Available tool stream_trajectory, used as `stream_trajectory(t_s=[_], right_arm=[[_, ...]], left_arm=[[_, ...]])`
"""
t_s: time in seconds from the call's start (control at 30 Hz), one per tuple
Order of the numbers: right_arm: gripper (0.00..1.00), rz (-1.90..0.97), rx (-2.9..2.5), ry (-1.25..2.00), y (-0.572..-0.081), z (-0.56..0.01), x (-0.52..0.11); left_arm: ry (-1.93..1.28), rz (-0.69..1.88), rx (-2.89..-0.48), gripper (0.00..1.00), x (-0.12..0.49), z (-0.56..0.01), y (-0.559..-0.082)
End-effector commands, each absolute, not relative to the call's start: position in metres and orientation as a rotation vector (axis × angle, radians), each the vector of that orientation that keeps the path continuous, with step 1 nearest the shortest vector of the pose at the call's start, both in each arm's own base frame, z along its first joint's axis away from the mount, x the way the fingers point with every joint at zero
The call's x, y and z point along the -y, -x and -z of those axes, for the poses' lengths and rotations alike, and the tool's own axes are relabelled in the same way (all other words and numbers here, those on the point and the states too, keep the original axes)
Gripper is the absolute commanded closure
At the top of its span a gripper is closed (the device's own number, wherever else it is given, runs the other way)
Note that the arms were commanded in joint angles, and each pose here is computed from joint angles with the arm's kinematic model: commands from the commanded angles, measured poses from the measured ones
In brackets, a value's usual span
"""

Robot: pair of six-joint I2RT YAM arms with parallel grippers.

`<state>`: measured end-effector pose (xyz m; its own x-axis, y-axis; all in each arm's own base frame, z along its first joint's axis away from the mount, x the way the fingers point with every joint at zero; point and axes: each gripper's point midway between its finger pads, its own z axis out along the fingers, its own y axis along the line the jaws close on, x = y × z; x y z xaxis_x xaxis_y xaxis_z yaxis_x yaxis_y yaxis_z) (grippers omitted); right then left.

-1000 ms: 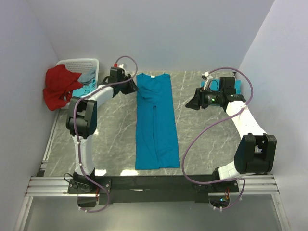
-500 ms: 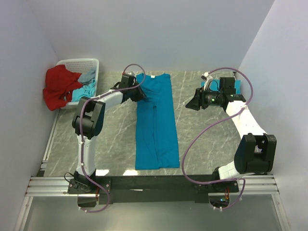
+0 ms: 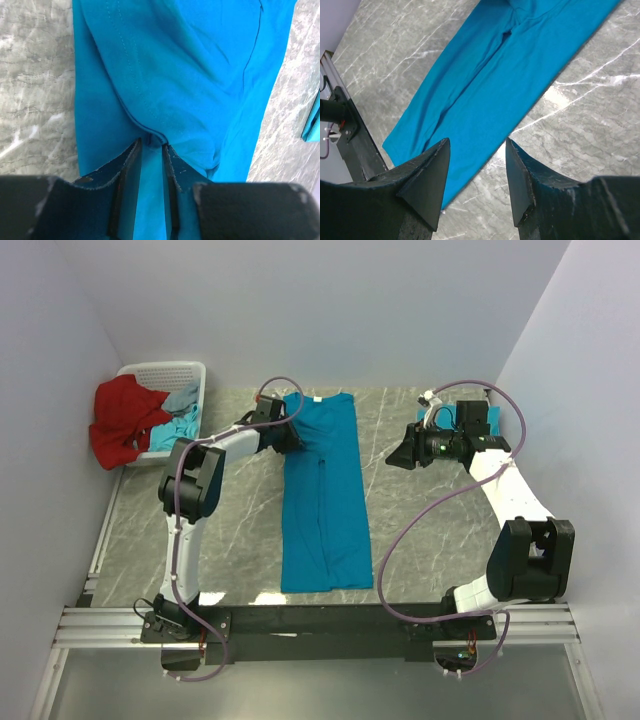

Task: Fold and stack the t-shirts
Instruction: Fold the tshirt

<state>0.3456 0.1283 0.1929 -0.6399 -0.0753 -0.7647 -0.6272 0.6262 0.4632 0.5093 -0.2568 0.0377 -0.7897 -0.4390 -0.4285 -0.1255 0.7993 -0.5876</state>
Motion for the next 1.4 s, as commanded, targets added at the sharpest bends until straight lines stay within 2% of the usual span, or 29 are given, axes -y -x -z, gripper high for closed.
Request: stream_trajectory(t_s=[0.0, 0.27, 0.6, 0.73, 0.93, 1.07, 1.37], right_arm=[[0.45, -0.95, -2.063, 0.576, -0.354, -0.21, -0.127], [0.45, -0.95, -2.065, 0.576, -0.354, -0.209, -0.127], [0.45, -0.951, -2.061, 0.575, -0.354, -0.211, -0.126], [0.45, -0.955, -2.059, 0.576, -0.353, -0.212, -0.126], [0.45, -0.955, -2.059, 0.573, -0.353, -0.212, -0.125], [0.45, -0.957, -2.058, 0.574, -0.353, -0.212, -0.125], [0.45, -0.957, -2.055, 0.572, -0.353, -0.213, -0.124]], left_arm=[[0.376, 0.768, -2.384, 0.71, 0.266, -0.054, -0.517], [0.371, 0.772, -2.392, 0.7, 0.268, -0.05, -0.518], [0.344, 0.733, -2.418, 0.73, 0.266, -0.04, -0.518], [0.336, 0.741, -2.423, 0.76, 0.268, -0.039, -0.517], [0.297, 0.739, -2.398, 0.94, 0.269, -0.048, -0.52], [0.261, 0.757, -2.371, 1.0, 0.272, -0.062, -0.522], [0.21, 0.778, -2.321, 1.0, 0.272, -0.093, -0.511]])
